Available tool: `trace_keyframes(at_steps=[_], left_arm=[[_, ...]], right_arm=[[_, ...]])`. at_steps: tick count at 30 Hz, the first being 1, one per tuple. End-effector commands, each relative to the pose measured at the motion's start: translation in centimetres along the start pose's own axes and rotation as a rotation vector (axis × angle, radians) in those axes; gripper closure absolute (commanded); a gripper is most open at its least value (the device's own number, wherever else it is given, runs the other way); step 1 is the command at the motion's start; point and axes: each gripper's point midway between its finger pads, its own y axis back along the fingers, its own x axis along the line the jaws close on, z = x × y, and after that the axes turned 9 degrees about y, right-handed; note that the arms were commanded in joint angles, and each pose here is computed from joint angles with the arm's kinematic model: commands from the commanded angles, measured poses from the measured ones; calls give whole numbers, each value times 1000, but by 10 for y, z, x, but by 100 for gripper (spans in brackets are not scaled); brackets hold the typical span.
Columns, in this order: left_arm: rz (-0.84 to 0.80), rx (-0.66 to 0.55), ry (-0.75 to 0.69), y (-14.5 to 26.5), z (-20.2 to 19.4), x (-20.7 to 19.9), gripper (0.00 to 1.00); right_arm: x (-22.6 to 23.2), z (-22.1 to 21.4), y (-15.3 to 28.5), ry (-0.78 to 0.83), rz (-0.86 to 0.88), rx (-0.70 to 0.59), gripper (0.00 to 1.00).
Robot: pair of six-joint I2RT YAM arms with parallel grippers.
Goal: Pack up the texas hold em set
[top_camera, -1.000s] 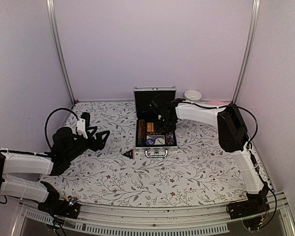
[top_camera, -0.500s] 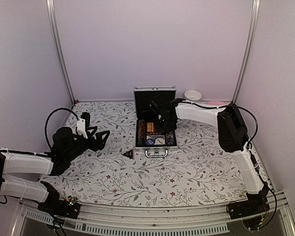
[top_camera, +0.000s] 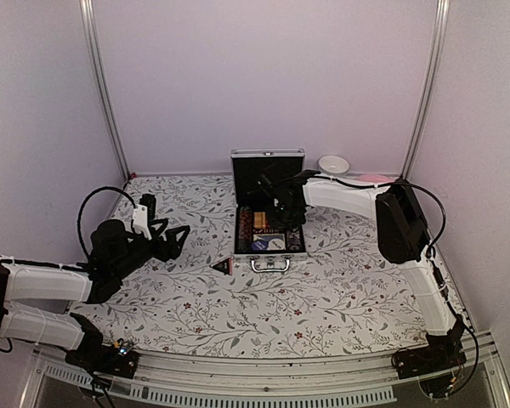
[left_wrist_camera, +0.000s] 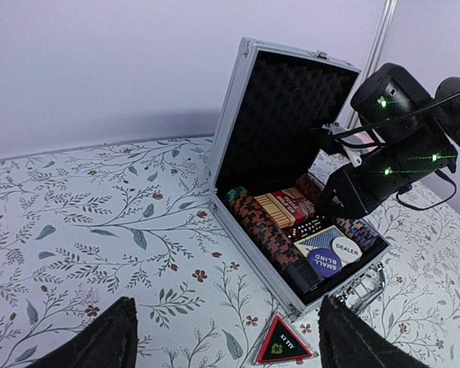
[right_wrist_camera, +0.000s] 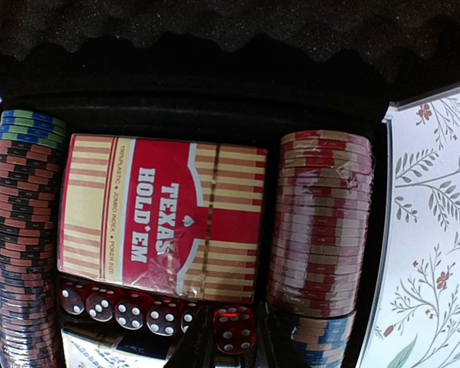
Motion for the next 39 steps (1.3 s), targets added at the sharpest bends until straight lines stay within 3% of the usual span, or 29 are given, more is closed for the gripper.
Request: trace_keyframes(at_steps=[1,13,18,25,33,39], left_arm=[[11,-3,-1,-1,0,5,19],[11,-5,1,0,1,5,19],[19,-20,-1,3,4,6,19],[30,-38,-1,7,8,7,18],[15,3,71,0,0,8,14],[105,181,244,0,-27,14,20]], right_arm=[[-24,11,24,-7,-81,-21,80],[-21,15,25,-9,-65,-31,80],[-13,44,61,-31,27,-124,79],[2,66,107,-8,181,-222,70],[3,44,150,17,305,-271,55],[-19,29,155,1,239,-280,46]])
